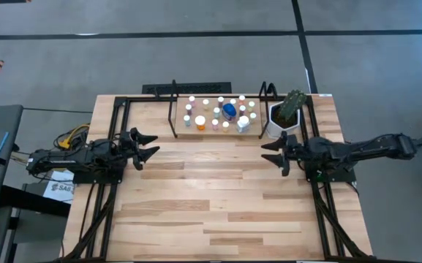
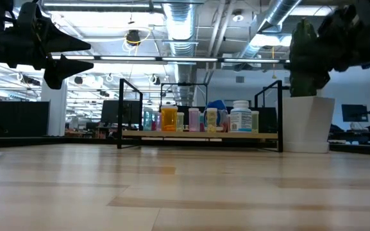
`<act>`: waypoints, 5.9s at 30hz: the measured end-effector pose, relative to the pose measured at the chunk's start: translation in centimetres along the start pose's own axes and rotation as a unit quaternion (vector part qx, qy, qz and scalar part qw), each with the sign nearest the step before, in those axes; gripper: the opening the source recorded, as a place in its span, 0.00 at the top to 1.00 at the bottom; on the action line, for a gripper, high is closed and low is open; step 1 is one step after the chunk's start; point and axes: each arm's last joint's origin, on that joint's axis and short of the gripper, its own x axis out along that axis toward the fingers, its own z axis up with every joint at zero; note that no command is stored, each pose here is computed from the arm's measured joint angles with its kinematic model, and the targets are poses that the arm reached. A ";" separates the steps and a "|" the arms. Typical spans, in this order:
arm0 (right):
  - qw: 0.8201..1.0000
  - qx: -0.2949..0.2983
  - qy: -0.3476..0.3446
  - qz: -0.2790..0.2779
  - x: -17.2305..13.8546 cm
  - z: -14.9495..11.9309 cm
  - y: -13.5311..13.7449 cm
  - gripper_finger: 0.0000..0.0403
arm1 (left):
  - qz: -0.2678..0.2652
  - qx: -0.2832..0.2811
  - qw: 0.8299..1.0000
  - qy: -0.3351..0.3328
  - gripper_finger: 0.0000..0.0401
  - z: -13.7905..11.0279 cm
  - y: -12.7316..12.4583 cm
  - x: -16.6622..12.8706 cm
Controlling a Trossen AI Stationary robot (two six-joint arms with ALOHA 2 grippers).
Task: Pick and place medicine bottles onto shelf by color
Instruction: Return to Home position
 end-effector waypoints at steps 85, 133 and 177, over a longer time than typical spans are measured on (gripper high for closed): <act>0.986 0.006 0.009 -0.163 -3.8 -0.4 -3.7 0.44 | 0.097 0.005 0.995 -0.038 0.34 0.7 1.9 0.2; 0.986 0.007 0.010 -0.164 -3.8 -0.5 -3.7 0.44 | 0.097 0.005 0.995 -0.038 0.34 0.7 1.9 0.2; 0.987 0.007 0.009 -0.163 -3.8 -0.5 -3.7 0.44 | 0.097 0.005 0.995 -0.037 0.34 0.7 1.9 0.2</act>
